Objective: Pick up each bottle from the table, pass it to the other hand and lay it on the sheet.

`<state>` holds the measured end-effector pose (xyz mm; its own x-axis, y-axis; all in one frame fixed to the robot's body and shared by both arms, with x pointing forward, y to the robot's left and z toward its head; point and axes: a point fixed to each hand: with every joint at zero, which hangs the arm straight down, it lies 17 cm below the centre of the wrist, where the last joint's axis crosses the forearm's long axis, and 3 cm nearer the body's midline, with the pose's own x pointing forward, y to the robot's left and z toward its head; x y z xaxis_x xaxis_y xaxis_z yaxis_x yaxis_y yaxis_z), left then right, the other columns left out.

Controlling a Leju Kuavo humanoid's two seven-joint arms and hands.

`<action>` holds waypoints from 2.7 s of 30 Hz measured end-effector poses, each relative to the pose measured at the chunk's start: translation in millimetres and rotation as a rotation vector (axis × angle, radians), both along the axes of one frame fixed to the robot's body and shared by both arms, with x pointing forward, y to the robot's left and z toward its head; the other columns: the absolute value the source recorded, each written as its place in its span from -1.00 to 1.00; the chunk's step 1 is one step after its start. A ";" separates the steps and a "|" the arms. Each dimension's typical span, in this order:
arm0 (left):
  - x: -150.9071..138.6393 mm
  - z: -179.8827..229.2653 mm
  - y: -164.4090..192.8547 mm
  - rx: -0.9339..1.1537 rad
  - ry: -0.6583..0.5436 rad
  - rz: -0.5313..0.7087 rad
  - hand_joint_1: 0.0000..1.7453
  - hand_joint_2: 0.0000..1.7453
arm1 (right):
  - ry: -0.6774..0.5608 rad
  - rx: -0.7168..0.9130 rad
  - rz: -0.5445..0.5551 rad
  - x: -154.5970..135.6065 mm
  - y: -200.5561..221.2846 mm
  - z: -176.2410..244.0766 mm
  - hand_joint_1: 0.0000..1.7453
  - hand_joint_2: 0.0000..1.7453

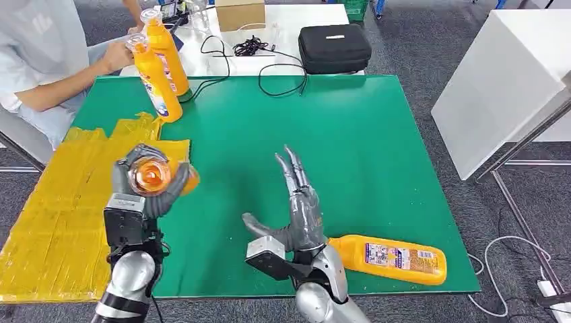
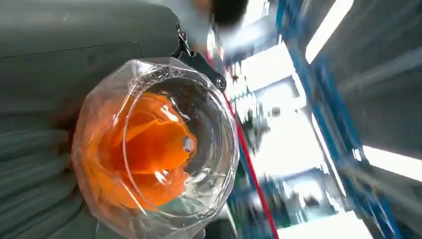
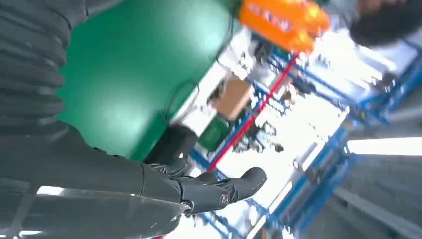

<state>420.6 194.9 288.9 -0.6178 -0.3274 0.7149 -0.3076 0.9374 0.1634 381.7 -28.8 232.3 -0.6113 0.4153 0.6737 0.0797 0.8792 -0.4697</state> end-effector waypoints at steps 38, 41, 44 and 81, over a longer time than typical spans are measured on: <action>109.5 -200.7 20.9 1.168 0.469 0.365 1.00 1.00 | -0.135 -0.002 0.056 -22.5 -69.9 62.0 -1.00 1.00; 110.5 -223.2 36.6 1.203 0.544 0.361 1.00 1.00 | -0.121 -0.013 0.051 -22.4 -72.0 55.3 -1.00 1.00; 113.2 -238.1 53.6 1.258 0.610 0.378 1.00 1.00 | -0.112 -0.022 0.049 -21.7 -72.5 50.7 -1.00 1.00; 99.3 -181.9 35.7 1.014 0.369 0.340 -1.00 1.00 | 0.040 -0.099 0.031 -14.8 -66.3 -7.2 -1.00 1.00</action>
